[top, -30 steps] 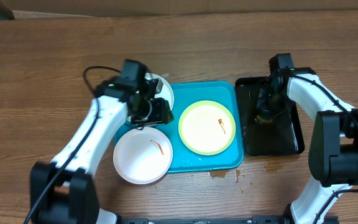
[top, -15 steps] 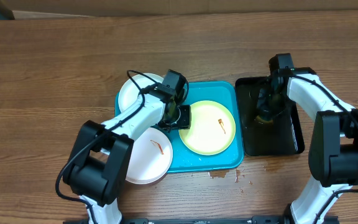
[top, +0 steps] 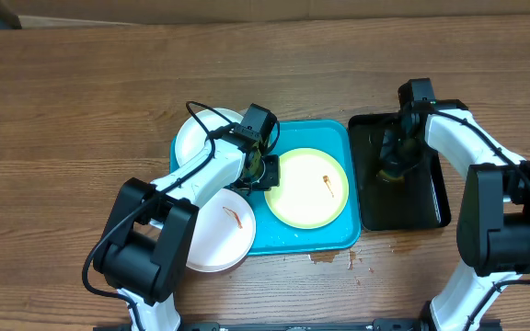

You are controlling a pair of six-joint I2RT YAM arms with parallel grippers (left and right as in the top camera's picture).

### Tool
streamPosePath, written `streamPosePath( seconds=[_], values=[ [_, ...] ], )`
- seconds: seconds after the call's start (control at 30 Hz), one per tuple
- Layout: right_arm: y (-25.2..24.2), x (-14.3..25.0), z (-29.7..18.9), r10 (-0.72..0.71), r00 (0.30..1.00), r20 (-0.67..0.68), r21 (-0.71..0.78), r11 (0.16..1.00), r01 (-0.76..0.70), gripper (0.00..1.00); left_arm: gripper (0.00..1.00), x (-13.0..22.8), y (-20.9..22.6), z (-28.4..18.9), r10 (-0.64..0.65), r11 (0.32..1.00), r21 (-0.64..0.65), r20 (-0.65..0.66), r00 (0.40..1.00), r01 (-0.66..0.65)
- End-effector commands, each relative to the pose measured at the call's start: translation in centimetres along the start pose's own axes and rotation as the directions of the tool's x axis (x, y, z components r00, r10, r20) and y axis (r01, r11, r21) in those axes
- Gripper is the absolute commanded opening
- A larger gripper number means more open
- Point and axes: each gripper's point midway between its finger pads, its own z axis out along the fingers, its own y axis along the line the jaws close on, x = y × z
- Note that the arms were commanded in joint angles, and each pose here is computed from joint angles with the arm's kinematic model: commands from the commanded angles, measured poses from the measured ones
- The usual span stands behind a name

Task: Clean dirty plates on tray and stack at the side
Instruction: 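Reach the left gripper to the yellow plate rim and grasp it, then lift the sponge with the right gripper toward the yellow plate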

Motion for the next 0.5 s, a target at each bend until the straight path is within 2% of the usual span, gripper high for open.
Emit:
streamPosePath(
  seconds=[0.0,0.13,0.2,0.23,0.27,0.33,0.4,0.43,0.47],
  values=[
    [-0.1,0.2,0.4,-0.001,1.000,-0.001,-0.005,1.000,0.001,0.04,0.04,0.1,0.5,0.3,-0.007,0.999,-0.031,0.000,1.000,0.007],
    [0.0,0.1,0.5,-0.001,1.000,0.002,-0.006,1.000,0.001,0.04,0.06,-0.1,0.8,0.3,-0.007,0.999,-0.049,0.010,1.000,0.008],
    [0.0,-0.1,0.4,-0.001,1.000,0.013,-0.009,1.000,0.002,0.41,0.11,-0.1,0.8,0.3,-0.007,0.999,-0.048,0.010,1.000,0.008],
    [0.1,-0.3,0.4,-0.001,1.000,0.021,-0.011,1.000,0.002,0.48,0.14,-0.1,0.8,0.3,-0.007,0.999,-0.048,0.010,1.000,0.008],
    [0.2,-0.6,0.4,-0.001,1.000,0.031,-0.014,1.000,0.002,0.49,0.18,-0.1,0.8,0.3,-0.007,0.999,-0.048,0.010,1.000,0.008],
    [0.3,-1.3,0.4,0.000,0.998,0.059,-0.021,1.000,0.001,0.49,0.20,0.0,0.8,0.3,-0.007,0.999,-0.048,0.009,1.000,0.007],
    [0.5,-2.1,0.3,0.000,0.996,0.092,-0.028,1.000,0.003,0.45,0.20,0.0,0.9,0.3,-0.007,0.999,-0.049,0.008,1.000,0.008],
    [0.6,-2.3,0.3,0.000,0.995,0.101,-0.031,1.000,0.003,0.22,0.20,0.0,0.9,0.3,-0.008,0.999,-0.051,0.006,1.000,0.008],
    [0.7,-2.5,0.3,0.000,0.994,0.108,-0.033,0.999,0.004,0.04,0.21,0.1,0.9,0.3,-0.008,0.999,-0.052,0.003,1.000,0.009]
  ],
)
